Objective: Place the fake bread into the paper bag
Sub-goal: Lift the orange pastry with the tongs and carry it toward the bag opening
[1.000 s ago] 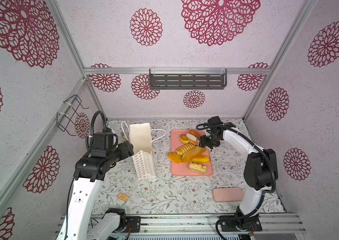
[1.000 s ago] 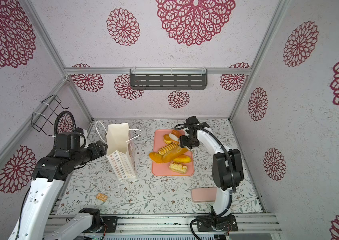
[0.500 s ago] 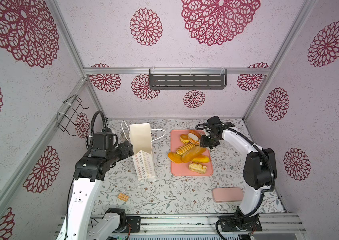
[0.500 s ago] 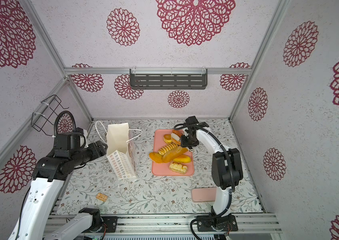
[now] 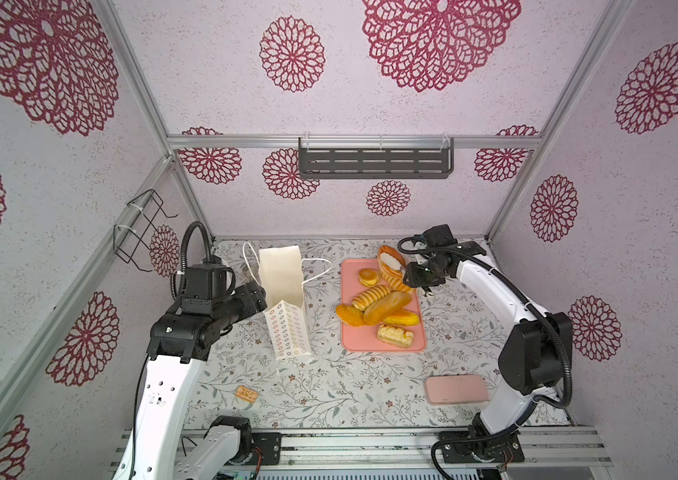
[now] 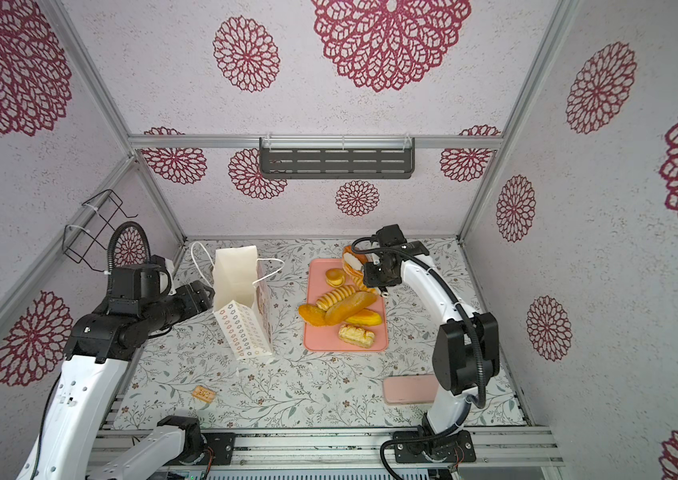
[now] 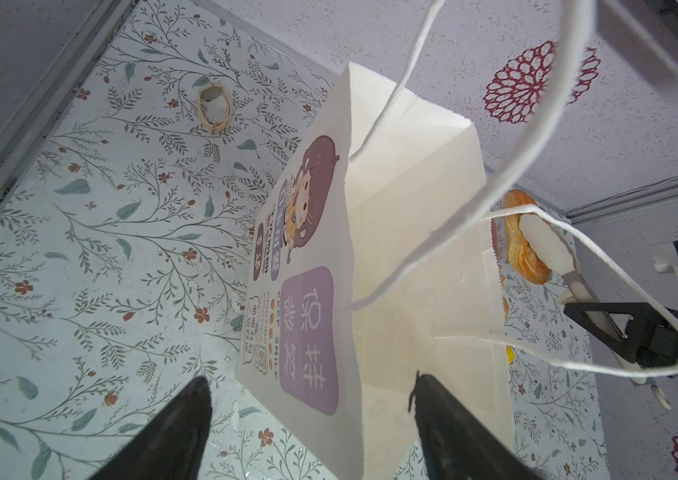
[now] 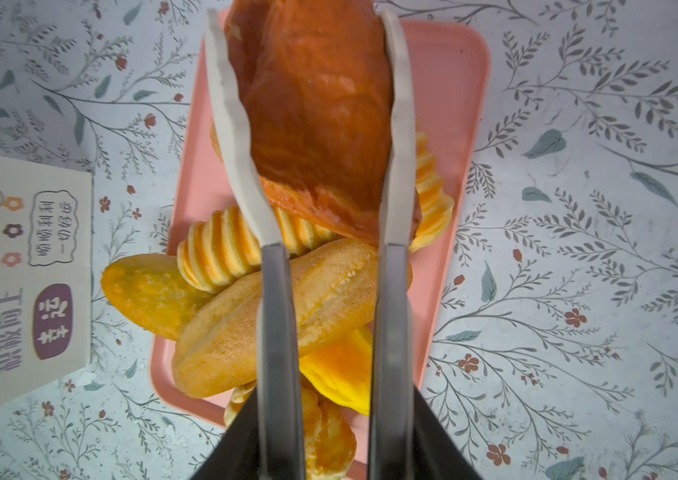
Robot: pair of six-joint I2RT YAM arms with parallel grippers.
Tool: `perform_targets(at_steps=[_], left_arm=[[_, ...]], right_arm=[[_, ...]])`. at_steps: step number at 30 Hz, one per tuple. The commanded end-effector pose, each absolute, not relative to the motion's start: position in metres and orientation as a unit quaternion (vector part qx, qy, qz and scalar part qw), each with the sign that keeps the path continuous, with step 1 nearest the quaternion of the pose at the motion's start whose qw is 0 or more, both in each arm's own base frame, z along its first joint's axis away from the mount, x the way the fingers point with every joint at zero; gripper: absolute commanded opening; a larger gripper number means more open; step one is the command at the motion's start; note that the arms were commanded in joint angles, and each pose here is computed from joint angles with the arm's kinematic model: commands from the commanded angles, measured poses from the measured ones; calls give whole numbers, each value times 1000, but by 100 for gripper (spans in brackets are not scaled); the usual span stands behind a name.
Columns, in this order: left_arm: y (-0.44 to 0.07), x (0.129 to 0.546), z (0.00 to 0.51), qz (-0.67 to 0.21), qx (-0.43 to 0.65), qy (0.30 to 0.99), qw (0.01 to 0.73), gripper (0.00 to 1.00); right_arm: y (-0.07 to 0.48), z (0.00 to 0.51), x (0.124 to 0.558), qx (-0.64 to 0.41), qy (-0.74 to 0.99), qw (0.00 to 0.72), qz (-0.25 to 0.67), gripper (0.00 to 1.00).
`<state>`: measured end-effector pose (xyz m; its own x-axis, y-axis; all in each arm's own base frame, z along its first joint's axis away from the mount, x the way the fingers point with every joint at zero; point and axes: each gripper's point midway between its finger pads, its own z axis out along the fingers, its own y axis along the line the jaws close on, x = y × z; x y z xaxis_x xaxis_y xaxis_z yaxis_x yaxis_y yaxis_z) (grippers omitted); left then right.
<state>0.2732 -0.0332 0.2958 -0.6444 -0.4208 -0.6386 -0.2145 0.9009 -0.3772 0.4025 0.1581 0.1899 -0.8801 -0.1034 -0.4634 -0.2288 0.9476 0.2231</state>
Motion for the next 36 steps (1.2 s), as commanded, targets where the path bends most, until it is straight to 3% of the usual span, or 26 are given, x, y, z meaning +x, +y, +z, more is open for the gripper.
perform_targets(at_steps=[1,13,25,31,36], left_arm=[[-30,280,308,-140,-187,885,404,78],[-38,301,297,-155,-187,888,389,65],[-40,309,272,-155,-196,895,369,48],[-43,308,266,-166,-201,893,367,41],[-46,308,264,-174,-202,892,366,33]], right_arm=[[172,253,404,-85,929,303,193,43],[208,356,370,-94,853,376,350,42],[306,443,317,-170,765,393,481,42],[367,465,291,-200,730,387,526,41],[417,453,279,-214,725,362,545,40]])
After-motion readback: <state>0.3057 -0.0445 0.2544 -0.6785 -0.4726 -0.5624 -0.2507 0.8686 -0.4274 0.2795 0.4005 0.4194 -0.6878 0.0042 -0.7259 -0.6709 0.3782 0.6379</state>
